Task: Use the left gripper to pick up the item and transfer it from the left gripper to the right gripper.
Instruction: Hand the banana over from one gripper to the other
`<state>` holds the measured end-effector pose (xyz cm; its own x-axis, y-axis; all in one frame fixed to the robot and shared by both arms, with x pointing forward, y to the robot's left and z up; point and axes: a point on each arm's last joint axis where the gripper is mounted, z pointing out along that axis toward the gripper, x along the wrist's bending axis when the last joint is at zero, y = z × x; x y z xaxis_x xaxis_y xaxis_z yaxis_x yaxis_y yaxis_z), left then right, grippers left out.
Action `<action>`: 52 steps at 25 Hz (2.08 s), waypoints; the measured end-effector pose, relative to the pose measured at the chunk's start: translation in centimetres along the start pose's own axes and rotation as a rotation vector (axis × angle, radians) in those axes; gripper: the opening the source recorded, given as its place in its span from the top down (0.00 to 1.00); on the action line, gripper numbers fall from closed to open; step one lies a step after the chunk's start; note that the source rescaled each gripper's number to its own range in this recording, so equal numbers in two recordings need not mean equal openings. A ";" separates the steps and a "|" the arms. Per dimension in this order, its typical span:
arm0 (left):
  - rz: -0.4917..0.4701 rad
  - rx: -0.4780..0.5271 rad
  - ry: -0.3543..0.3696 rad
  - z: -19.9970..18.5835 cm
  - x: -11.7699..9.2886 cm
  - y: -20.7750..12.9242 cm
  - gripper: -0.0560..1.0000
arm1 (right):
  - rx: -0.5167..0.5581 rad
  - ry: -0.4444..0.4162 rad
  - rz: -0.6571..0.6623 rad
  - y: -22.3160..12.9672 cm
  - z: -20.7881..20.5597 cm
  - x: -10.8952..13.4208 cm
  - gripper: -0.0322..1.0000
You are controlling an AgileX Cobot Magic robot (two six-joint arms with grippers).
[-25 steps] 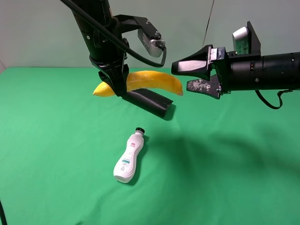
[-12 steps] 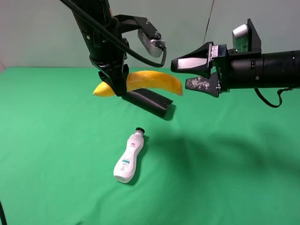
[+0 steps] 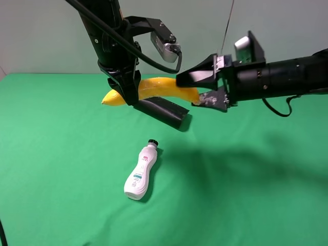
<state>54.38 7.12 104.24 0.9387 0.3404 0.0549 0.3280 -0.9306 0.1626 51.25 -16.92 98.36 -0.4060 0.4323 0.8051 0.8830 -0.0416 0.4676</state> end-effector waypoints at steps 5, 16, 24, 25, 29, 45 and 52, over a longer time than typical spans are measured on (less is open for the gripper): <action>0.000 0.000 0.000 0.0 0.0 0.0 0.95 | 0.049 -0.008 -0.021 -0.9 1.6 0.2 0.00; 0.000 0.001 -0.001 0.0 0.0 0.0 0.95 | 0.003 0.002 -0.023 -0.5 1.7 0.3 0.00; 0.002 0.001 -0.001 0.0 0.0 0.0 0.95 | -0.008 0.000 -0.026 -0.4 1.7 0.2 0.00; 0.002 0.001 -0.001 0.0 0.0 0.0 0.95 | -0.013 -0.001 -0.026 -0.3 1.7 0.2 0.00; 0.002 0.001 -0.001 0.0 0.0 0.0 0.95 | -0.032 0.002 -0.034 -0.2 1.7 0.3 0.08; 0.024 0.003 0.001 0.0 0.0 0.0 0.95 | -0.048 -0.003 -0.066 0.0 1.7 0.2 0.97; 0.062 -0.002 0.006 0.0 0.1 0.0 0.95 | -0.053 -0.002 -0.081 0.0 1.7 0.2 0.97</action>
<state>54.44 7.12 104.24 0.9566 0.2826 0.0712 0.2687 -0.9497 0.1606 51.60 -15.26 97.91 -0.4748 0.4382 0.7633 0.8336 -0.0544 0.5497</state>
